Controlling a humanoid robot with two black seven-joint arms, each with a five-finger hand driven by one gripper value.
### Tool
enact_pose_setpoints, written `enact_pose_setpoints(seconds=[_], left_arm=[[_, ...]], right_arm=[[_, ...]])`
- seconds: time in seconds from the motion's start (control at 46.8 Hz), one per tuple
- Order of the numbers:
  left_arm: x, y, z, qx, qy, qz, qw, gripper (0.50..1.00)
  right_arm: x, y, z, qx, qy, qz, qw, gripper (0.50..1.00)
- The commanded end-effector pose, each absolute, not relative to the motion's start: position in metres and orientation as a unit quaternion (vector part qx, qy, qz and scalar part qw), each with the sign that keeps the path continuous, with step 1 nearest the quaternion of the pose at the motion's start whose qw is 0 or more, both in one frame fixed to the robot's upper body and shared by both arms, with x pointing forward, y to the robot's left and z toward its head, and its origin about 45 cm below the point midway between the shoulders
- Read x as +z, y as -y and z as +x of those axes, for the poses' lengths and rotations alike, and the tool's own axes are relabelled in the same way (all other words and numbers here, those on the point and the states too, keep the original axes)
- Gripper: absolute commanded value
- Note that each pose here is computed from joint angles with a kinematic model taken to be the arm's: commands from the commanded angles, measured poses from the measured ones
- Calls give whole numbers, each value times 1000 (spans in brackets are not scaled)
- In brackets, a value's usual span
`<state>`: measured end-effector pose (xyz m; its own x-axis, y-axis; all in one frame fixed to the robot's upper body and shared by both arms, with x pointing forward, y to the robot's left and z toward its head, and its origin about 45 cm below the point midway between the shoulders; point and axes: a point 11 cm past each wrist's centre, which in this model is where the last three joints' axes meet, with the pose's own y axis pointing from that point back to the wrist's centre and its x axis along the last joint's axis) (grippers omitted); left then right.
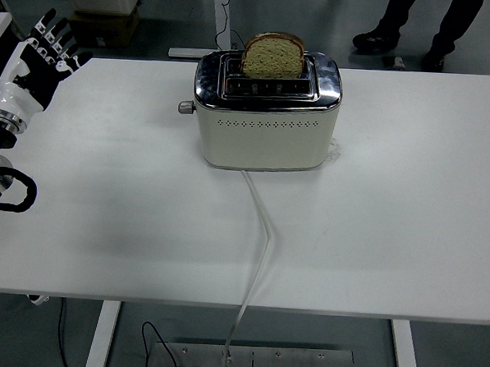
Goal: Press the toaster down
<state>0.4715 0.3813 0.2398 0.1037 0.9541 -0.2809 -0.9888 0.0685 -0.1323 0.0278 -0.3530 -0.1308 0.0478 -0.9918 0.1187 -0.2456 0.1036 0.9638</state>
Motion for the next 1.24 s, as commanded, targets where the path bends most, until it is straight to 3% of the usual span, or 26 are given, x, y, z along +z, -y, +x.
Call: enact_pose_setpoints(seconds=[0.0,0.556,0.962,1.218], left_arm=[[226,-369,473,667,-89,-144,725,1000],[216,-374,478,691,-123,-158,695,1000],[207,-338,484,679,-160,-196,689,1000],[205,-339,483,681,-161,-197,686,1000]], right_arm=[[-131,353,28,-391,569,544,478,998],[-130,352,34,-388,569,547,475,998],[-130,352,35,-387,571,547,474,998],[-130,352,34,-387,570,547,475,998]])
